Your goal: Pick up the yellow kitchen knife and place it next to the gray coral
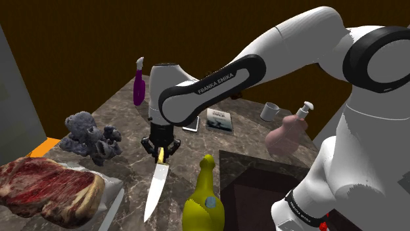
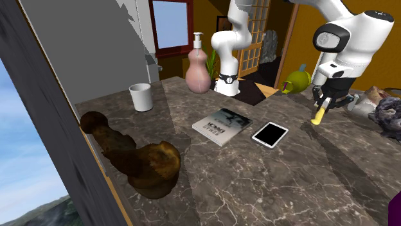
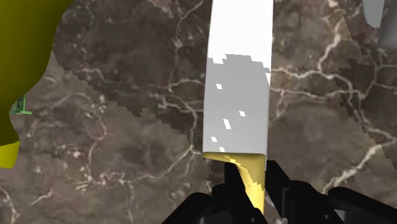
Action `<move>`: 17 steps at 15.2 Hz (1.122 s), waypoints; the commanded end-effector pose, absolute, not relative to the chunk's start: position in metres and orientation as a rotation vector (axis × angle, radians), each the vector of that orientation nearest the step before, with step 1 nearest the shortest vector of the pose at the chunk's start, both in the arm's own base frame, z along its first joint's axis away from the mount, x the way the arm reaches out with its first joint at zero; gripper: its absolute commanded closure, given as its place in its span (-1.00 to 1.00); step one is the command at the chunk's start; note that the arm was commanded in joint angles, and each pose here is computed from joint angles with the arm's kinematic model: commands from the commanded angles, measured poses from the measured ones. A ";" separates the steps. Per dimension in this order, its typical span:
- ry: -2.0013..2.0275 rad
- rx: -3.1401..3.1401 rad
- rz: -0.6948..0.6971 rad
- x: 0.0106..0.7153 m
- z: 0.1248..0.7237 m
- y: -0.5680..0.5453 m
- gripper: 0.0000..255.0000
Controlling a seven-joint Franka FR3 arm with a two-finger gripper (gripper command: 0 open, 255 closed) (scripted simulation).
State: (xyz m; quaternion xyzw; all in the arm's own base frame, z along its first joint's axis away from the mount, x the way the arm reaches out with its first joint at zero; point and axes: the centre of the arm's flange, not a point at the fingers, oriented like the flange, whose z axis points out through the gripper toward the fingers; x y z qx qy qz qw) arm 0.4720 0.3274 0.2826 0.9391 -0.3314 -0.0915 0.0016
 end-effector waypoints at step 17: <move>-1.040 2.947 -0.287 0.481 0.332 0.325 -1.00</move>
